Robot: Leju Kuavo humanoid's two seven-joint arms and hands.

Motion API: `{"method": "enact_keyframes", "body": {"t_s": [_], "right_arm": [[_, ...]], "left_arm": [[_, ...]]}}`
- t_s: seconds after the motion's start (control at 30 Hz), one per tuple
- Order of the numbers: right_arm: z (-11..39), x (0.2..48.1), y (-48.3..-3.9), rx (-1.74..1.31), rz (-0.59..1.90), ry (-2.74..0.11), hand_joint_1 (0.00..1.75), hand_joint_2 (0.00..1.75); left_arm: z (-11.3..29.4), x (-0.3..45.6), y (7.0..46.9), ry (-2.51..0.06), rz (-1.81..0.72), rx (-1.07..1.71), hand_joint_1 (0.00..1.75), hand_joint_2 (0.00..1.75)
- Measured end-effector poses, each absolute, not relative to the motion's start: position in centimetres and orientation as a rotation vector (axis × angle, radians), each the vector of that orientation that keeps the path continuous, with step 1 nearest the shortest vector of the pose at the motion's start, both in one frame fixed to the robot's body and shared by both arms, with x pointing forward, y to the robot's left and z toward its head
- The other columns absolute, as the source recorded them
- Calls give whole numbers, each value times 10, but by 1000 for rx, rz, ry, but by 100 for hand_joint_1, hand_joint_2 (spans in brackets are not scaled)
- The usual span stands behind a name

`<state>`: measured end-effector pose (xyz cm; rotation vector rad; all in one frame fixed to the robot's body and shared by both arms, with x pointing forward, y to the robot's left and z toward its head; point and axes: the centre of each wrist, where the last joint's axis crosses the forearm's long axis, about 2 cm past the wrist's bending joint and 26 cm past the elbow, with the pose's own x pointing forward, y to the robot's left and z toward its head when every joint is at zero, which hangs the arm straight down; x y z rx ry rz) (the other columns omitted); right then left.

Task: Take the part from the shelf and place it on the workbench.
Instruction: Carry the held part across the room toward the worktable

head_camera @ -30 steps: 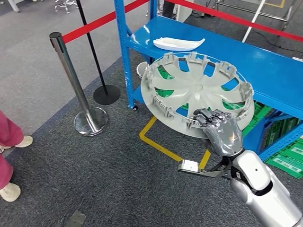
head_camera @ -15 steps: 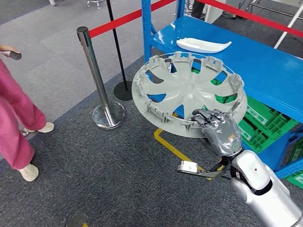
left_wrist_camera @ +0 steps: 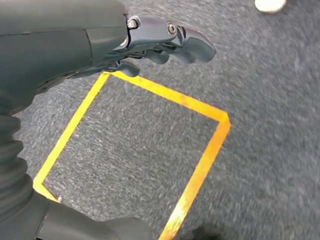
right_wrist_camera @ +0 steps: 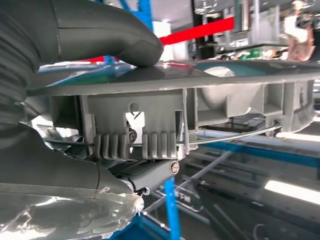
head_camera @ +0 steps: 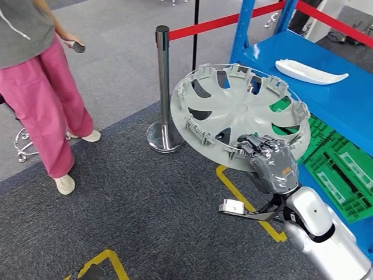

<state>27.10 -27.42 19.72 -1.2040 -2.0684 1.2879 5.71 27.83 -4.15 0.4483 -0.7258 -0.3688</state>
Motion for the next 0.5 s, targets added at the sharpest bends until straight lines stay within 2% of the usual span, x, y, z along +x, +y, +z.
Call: {"method": "enact_keyframes", "body": {"t_s": [0.5], "right_arm": [[198,270,-276,-1209,1286,-2069,175,175]], "left_arm": [[-42,56,278,-726,-372,447,0,175]]}}
